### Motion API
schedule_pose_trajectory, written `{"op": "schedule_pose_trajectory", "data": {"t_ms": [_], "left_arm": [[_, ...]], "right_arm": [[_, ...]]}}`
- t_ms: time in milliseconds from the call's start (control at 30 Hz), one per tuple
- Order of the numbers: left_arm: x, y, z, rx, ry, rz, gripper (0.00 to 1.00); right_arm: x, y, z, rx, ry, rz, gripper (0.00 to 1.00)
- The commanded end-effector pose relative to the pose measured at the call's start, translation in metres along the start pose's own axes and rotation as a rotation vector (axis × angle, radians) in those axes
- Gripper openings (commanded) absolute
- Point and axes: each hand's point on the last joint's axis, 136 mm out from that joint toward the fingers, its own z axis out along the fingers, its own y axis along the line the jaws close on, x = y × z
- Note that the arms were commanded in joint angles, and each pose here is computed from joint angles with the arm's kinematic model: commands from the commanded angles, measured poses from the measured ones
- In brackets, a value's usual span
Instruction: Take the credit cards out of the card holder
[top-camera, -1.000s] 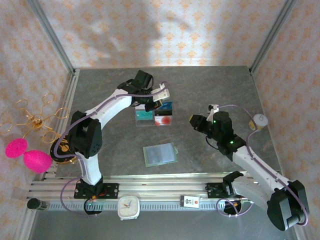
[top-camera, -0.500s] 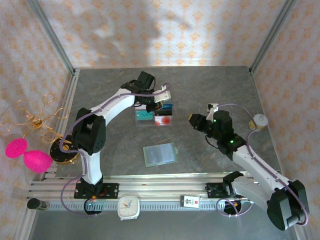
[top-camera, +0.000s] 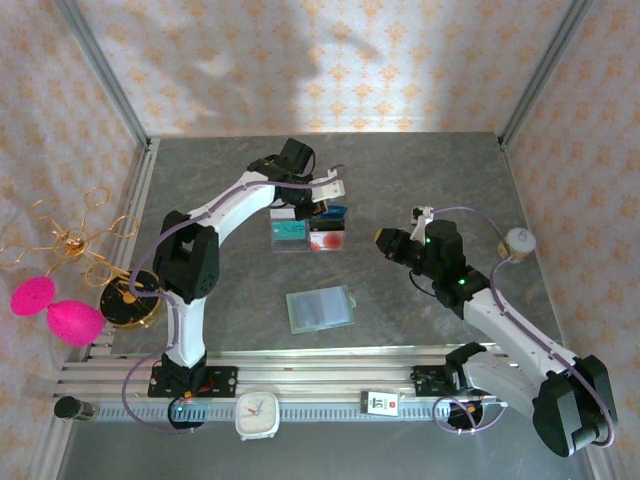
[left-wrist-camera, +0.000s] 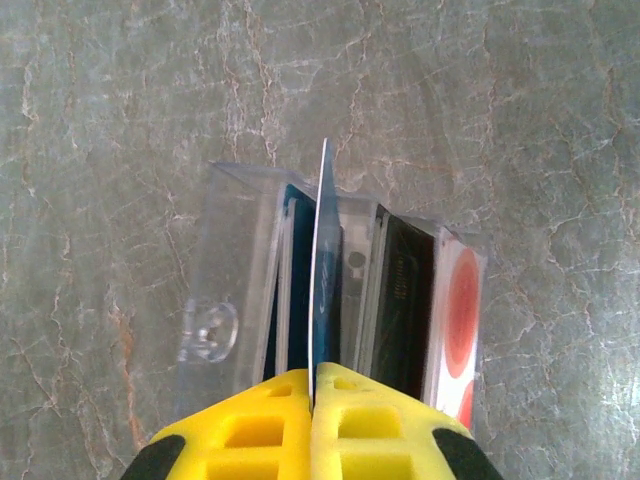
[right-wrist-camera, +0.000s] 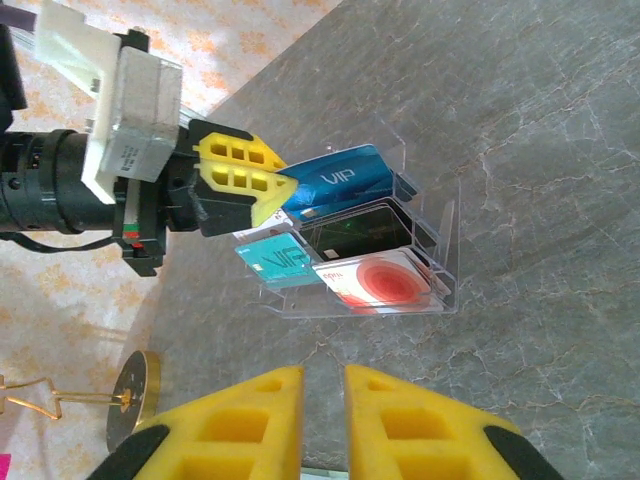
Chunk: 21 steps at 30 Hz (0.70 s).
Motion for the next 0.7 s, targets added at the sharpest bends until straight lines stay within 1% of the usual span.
{"op": "schedule_pose_trajectory", "data": {"t_ms": [0, 67, 267, 300, 367, 467, 533, 567, 600, 667], "left_arm": [[0.003, 0.004, 0.0, -0.012, 0.034, 0.007, 0.0], [0.001, 0.008, -0.001, -0.031, 0.033, -0.014, 0.0], [-0.006, 0.017, -0.008, -0.089, 0.024, -0.05, 0.2], [-0.006, 0.018, -0.01, -0.098, 0.023, -0.053, 0.22], [-0.008, 0.022, -0.014, -0.126, 0.016, -0.071, 0.27], [-0.016, 0.033, -0.027, -0.193, -0.01, -0.103, 0.3], [-0.032, 0.039, -0.044, -0.226, -0.068, -0.126, 0.3], [-0.042, 0.042, -0.054, -0.244, -0.115, -0.146, 0.29], [-0.061, 0.041, -0.078, -0.262, -0.193, -0.148, 0.29], [-0.086, 0.038, -0.11, -0.283, -0.33, -0.172, 0.31]], "right_arm": [[-0.011, 0.015, -0.002, -0.051, -0.026, -0.011, 0.17], [-0.01, 0.014, -0.001, -0.052, -0.023, -0.009, 0.18], [-0.007, 0.015, 0.001, -0.069, -0.008, -0.005, 0.18], [-0.006, 0.015, 0.001, -0.068, -0.006, -0.004, 0.19], [-0.005, 0.015, 0.001, -0.07, -0.002, -0.004, 0.21], [-0.005, 0.014, 0.001, -0.064, 0.001, -0.014, 0.26], [-0.002, 0.012, 0.002, -0.055, 0.01, -0.033, 0.32], [0.001, 0.008, 0.005, -0.039, 0.022, -0.047, 0.34], [0.007, 0.002, 0.008, -0.017, 0.039, -0.058, 0.35], [0.025, -0.003, 0.017, 0.006, 0.094, -0.083, 0.37]]}}
